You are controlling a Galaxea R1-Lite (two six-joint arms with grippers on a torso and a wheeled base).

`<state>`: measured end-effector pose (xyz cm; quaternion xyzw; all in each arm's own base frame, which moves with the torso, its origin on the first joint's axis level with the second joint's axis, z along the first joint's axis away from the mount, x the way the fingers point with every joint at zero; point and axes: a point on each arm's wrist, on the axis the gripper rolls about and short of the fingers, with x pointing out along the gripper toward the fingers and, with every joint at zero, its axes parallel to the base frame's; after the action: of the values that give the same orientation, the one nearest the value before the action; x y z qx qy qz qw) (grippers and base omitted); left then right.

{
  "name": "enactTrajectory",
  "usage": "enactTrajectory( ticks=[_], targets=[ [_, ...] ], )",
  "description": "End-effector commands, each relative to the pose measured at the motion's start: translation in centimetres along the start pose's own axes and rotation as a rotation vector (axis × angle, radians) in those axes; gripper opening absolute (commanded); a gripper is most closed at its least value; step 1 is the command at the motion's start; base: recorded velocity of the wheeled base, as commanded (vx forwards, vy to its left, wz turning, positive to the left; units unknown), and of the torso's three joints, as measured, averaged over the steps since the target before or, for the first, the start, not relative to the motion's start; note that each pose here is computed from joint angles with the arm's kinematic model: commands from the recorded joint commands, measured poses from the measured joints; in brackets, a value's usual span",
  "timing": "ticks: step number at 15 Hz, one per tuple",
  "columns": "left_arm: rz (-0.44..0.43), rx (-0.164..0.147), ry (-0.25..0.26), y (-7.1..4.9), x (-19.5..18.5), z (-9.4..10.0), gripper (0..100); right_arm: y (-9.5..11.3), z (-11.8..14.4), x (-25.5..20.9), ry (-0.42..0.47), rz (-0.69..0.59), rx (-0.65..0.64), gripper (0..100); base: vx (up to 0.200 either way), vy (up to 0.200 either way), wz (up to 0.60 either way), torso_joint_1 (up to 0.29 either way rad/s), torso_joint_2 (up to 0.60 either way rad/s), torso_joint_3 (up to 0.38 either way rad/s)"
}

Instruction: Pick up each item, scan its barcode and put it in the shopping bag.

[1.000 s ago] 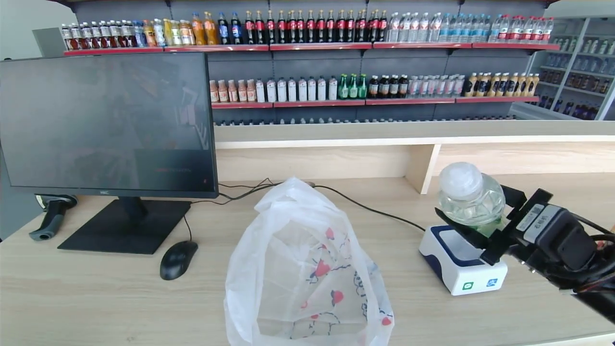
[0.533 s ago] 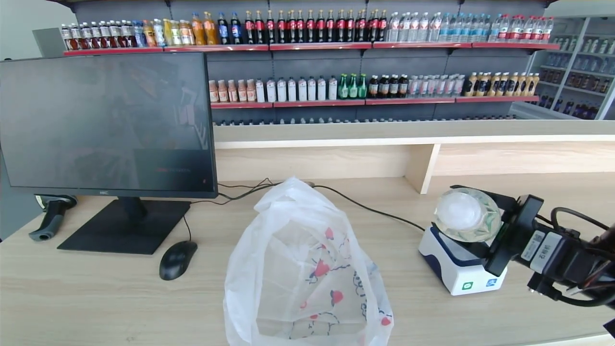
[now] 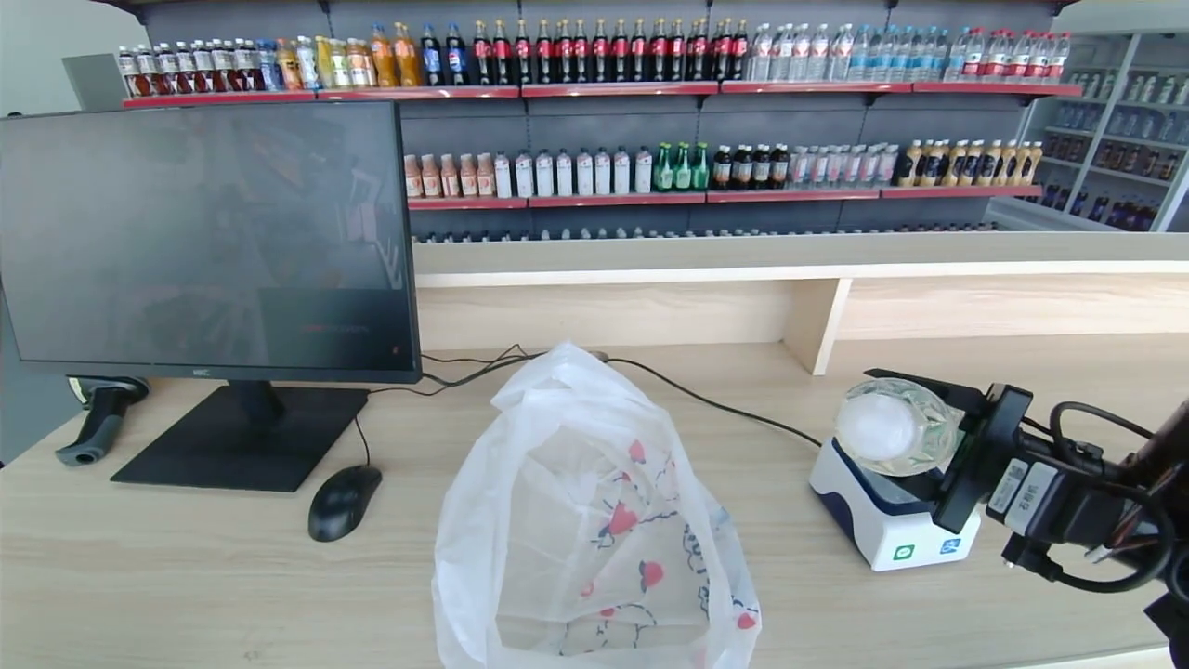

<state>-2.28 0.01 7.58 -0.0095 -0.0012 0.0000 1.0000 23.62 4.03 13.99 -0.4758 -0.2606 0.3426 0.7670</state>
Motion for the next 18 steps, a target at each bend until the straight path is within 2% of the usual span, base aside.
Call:
enactTrajectory(
  ticks=[1, 2, 5, 18],
  targets=[
    [0.000, -0.001, -0.001, 0.0, 0.0, 0.0, 100, 0.6, 0.4, 0.8, -0.038, 0.028, 0.002, 0, 0.000, 0.000, 0.00, 0.000, 0.00, 0.000],
    [0.000, -0.001, -0.001, 0.0, 0.0, 0.0, 100, 1.2, 0.6, 1.8, -0.071, 0.051, 0.001, 0, 0.000, 0.000, 0.00, 0.000, 0.00, 0.000],
    [0.000, -0.001, -0.001, 0.0, 0.0, 0.0, 100, 0.9, 0.4, 2.2, -0.079, 0.044, -0.010, 0, 0.000, 0.000, 0.00, 0.000, 0.00, 0.000],
    [0.000, 0.001, -0.001, 0.0, 0.0, 0.0, 100, 1.1, -0.3, 1.4, -0.038, 0.045, 0.004, 0, 0.000, 0.000, 0.00, 0.000, 0.00, 0.000]
  ],
)
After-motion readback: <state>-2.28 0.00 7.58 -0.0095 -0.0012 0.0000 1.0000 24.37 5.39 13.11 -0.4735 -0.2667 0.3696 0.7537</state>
